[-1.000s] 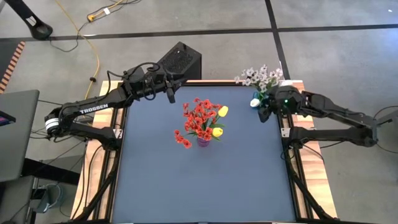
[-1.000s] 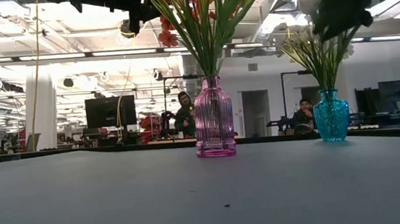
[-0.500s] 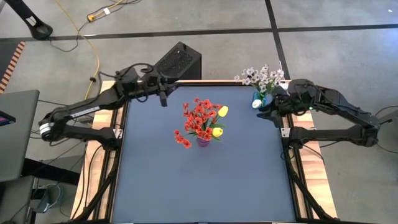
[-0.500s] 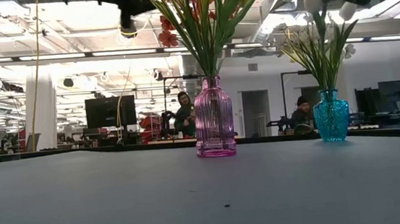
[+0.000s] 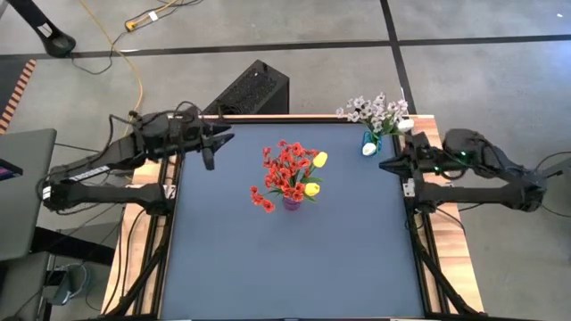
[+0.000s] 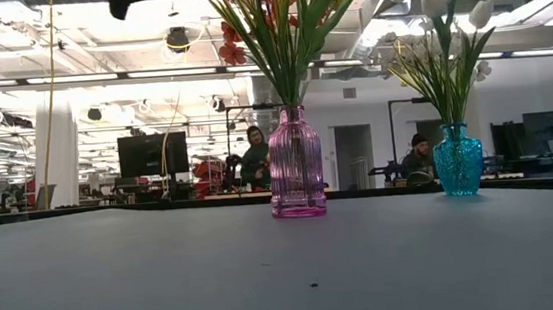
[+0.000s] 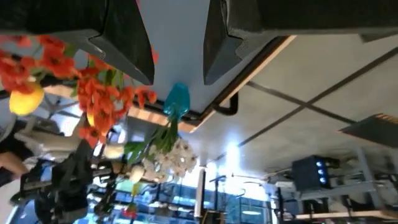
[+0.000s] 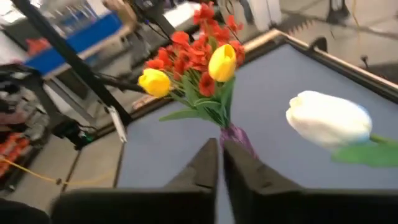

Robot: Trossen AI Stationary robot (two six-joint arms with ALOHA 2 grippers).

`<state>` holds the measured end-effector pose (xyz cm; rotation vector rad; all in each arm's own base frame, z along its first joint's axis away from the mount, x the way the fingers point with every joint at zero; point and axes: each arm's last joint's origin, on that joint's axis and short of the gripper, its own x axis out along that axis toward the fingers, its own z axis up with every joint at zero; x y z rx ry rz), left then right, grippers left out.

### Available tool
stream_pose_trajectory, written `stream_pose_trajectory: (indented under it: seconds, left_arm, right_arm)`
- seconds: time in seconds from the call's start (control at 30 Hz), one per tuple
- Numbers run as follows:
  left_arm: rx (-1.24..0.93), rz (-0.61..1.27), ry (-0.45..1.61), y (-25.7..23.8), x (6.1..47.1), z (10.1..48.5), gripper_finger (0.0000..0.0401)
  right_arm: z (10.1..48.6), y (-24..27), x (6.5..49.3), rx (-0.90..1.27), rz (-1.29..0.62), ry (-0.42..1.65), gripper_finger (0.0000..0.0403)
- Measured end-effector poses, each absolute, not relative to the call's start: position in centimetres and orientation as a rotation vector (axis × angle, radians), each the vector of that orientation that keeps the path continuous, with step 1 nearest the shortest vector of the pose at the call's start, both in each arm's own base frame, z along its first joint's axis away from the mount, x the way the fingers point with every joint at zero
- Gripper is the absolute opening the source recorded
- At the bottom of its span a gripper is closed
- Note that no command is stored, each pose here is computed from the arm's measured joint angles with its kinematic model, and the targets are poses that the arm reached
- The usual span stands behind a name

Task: Sort flowers into vase by color
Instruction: Return to Home Position

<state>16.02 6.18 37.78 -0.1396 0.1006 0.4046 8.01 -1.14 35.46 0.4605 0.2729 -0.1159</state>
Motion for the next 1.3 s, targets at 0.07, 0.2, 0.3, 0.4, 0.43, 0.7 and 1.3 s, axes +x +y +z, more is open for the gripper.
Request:
stream_pose_trajectory:
  seconds: [0.07, 0.2, 0.3, 0.4, 0.43, 0.7, 1.3]
  left_arm:
    - [-0.124, 0.433, 0.119, 5.5, 15.5, 37.7, 0.0127]
    - [-0.117, 0.478, 0.098, 4.4, 15.1, 36.0, 0.0127]
    - [-0.159, 0.493, 0.079, 3.8, 14.7, 33.0, 0.0127]
    - [-0.225, 0.494, 0.052, 3.5, 13.8, 30.2, 0.0126]
    - [-0.245, 0.493, 0.038, 3.4, 13.3, 29.5, 0.0125]
    - [-0.349, 0.467, -0.061, 2.8, 10.4, 25.0, 0.0088]
    - [-0.505, 0.422, -0.144, 2.7, 10.0, 18.1, 0.0]
  right_arm:
    - [34.5, -0.9, 7.2, 0.453, -0.098, 0.229, 0.0033]
    - [32.0, -0.7, 6.1, 0.464, -0.088, 0.141, 0.0022]
    - [30.4, -0.7, 5.3, 0.495, -0.094, 0.064, 0.0033]
    - [28.4, -0.6, 4.7, 0.517, -0.092, 0.051, 0.0024]
    - [27.8, -0.5, 4.5, 0.519, -0.089, 0.041, 0.0018]
    - [24.7, -0.8, 5.9, 0.541, -0.101, 0.091, 0.0017]
    - [18.8, -1.6, 8.5, 0.389, -0.103, 0.134, 0.002]
